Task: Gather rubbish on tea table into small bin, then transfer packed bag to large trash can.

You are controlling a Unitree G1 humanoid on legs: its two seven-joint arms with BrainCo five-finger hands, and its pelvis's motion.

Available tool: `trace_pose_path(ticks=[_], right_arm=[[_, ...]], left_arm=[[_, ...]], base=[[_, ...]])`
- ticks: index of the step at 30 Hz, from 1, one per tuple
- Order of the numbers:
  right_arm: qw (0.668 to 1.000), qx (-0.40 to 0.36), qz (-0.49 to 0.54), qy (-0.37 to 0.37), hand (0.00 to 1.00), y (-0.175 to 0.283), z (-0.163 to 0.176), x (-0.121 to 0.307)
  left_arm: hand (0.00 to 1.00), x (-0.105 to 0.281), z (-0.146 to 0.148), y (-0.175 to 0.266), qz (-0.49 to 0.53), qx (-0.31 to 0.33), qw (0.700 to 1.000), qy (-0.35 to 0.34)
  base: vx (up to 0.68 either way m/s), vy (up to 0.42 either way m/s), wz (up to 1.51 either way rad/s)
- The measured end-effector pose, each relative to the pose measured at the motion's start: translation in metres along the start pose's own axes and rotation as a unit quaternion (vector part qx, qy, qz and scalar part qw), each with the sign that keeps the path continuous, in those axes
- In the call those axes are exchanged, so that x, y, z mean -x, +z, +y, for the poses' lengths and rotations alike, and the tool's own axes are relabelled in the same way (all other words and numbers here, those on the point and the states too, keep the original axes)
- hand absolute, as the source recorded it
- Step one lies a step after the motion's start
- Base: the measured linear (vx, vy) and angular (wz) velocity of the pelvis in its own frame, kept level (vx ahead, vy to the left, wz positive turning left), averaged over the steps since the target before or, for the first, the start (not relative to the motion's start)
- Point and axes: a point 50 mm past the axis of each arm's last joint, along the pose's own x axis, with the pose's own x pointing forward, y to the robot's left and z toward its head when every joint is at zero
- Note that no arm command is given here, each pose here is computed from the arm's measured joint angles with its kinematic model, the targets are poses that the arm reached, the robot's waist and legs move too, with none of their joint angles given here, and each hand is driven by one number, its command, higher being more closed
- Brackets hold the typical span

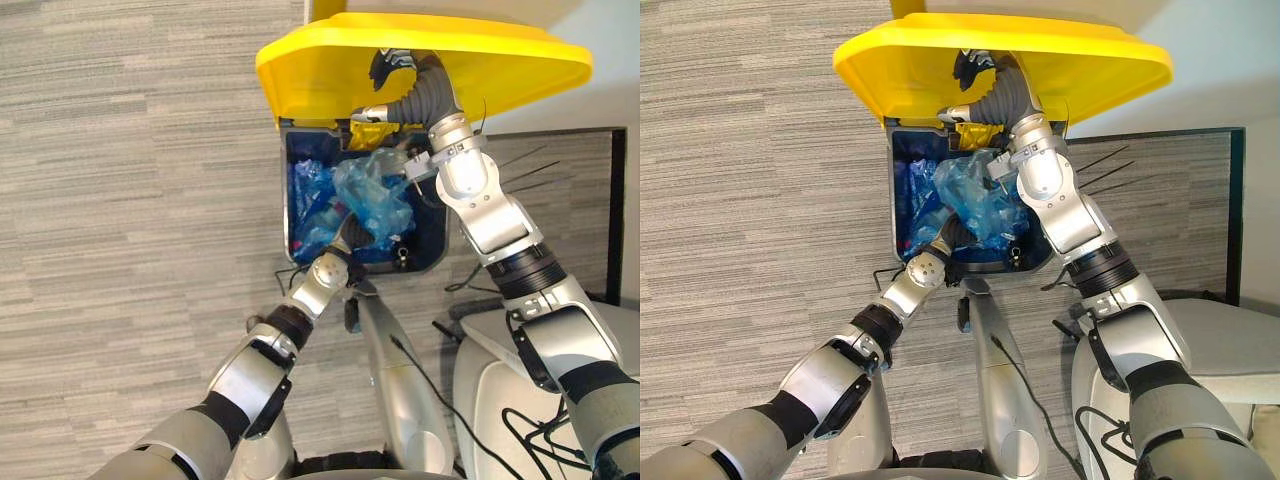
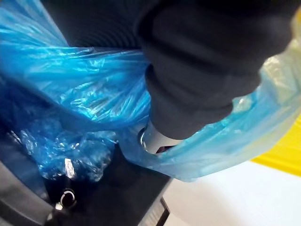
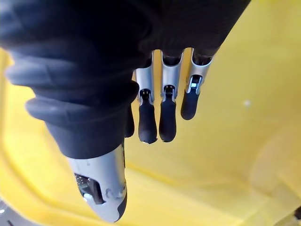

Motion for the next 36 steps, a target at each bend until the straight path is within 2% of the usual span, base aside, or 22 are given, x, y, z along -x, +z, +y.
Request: trace_pose_path(ticks=[4,10,13,15,19,21,24,27,28,33,36], right_arm=[[1.0,-0.009,-0.001,0.003,0.0,0.0,0.005,0.005],[0.997,-0.021,0.07,0.024,0.0,-0.033,0.02,0.047],[0.991,-0.015,0.126,0.045,0.0,-0.057,0.028,0.079],[0.982,-0.016,0.179,0.061,0.0,-0.076,0.032,0.106],[0.961,-0.01,0.269,0.056,0.0,-0.104,0.026,0.158],[0.951,-0.015,0.303,0.061,0.0,-0.112,0.026,0.184],[0.921,-0.034,0.379,0.086,0.0,-0.121,0.035,0.238],[0.876,-0.076,0.461,0.117,0.0,-0.121,0.056,0.297],[0.846,-0.093,0.512,0.115,0.0,-0.118,0.062,0.333],[0.783,-0.115,0.605,0.085,0.0,-0.106,0.067,0.396],[0.764,-0.108,0.632,0.074,0.0,-0.103,0.06,0.416]], left_arm=[[0.0,0.0,0.0,0.0,-0.003,-0.043,0.999,0.001],[0.0,0.003,0.008,-0.002,-0.008,-0.081,0.997,0.011],[0.0,0.012,0.018,-0.026,0.014,-0.118,0.993,0.008],[0.0,0.028,0.034,-0.057,0.049,-0.147,0.988,0.014],[0.0,0.066,0.05,-0.108,0.112,-0.149,0.982,0.022],[0.0,0.091,0.056,-0.131,0.142,-0.116,0.982,0.041],[0.0,0.143,0.056,-0.169,0.21,-0.033,0.975,0.067],[0.0,0.202,0.048,-0.203,0.29,0.048,0.951,0.092],[0.0,0.224,0.047,-0.213,0.319,0.079,0.938,0.109],[0.0,0.262,0.047,-0.222,0.351,0.136,0.913,0.158],[0.0,0.261,0.022,-0.219,0.35,0.189,0.904,0.158]], base=[[0.05,0.038,-0.09],[0.02,0.03,0.22],[0.0,0.005,0.34],[-0.02,0.039,0.25],[-0.1,0.095,0.17],[-0.17,0.159,-0.13],[-0.19,0.167,-0.43],[-0.27,0.1,-0.51],[-0.14,0.009,-0.08],[-0.06,-0.166,-0.05],[0.0,-0.176,-0.29]])
